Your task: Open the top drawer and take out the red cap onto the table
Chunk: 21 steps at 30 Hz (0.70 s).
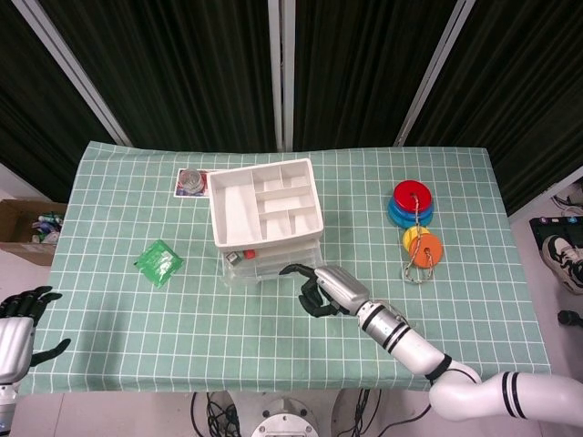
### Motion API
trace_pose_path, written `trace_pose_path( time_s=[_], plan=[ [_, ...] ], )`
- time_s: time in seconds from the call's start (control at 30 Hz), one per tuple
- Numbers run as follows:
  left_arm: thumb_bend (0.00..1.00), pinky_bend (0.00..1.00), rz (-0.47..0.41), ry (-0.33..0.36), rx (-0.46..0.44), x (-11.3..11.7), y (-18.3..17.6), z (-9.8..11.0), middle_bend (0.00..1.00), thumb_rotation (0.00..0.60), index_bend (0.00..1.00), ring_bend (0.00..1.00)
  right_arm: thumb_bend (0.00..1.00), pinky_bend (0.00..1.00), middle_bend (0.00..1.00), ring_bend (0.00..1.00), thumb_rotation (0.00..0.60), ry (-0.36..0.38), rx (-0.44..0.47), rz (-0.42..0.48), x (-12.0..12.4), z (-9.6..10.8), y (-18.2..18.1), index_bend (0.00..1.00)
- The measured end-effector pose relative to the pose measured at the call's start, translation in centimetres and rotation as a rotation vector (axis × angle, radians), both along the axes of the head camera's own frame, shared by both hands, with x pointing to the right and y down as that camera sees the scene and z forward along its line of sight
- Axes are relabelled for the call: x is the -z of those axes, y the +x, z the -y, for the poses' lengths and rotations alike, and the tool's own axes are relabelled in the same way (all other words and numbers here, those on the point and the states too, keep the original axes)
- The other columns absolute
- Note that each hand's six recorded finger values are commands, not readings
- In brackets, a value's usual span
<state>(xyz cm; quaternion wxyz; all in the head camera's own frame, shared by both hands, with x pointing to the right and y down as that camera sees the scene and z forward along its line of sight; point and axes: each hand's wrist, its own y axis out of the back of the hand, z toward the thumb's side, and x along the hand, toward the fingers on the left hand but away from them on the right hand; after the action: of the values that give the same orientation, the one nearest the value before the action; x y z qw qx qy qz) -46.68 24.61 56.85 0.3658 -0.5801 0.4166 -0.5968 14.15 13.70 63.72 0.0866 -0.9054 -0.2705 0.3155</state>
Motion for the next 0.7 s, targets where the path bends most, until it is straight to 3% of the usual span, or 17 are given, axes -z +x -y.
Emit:
trace_pose_path(
  time_s=[0.3,0.37,0.43,0.5,0.7],
  plan=[
    [0.05,0.2,-0.005,0.001,-0.007,-0.1,0.2,0.2,0.2,0.6,0.27,0.19,0.49,0.83,0.78,0.72,0.6,-0.016,0.038,0.013,0.9,-2.6,1.2,0.25],
    [0.05,0.2,-0.006,0.003,-0.008,-0.1,0.3,0.2,0.2,0.6,0.27,0.19,0.49,0.83,0.78,0.72,0.6,-0.012,0.044,0.016,1.1,-2.8,1.4,0.21],
    [0.05,0.2,-0.006,0.005,-0.008,0.0,0.3,0.2,0.21,0.6,0.27,0.19,0.48,0.83,0.78,0.72,0.6,-0.001,0.053,0.018,1.4,-2.8,1.4,0.08],
    [0.05,0.2,-0.005,0.006,-0.007,0.0,0.3,0.2,0.21,0.6,0.27,0.19,0.44,0.83,0.78,0.72,0.6,0.017,0.069,0.018,1.8,-2.9,1.6,0.01],
    [0.05,0.2,0.001,0.02,0.001,0.5,0.0,0.0,0.2,0.6,0.27,0.19,0.27,0.86,0.81,0.74,0.6,0.097,0.143,-0.009,4.0,-2.7,2.5,0.0]
  ],
)
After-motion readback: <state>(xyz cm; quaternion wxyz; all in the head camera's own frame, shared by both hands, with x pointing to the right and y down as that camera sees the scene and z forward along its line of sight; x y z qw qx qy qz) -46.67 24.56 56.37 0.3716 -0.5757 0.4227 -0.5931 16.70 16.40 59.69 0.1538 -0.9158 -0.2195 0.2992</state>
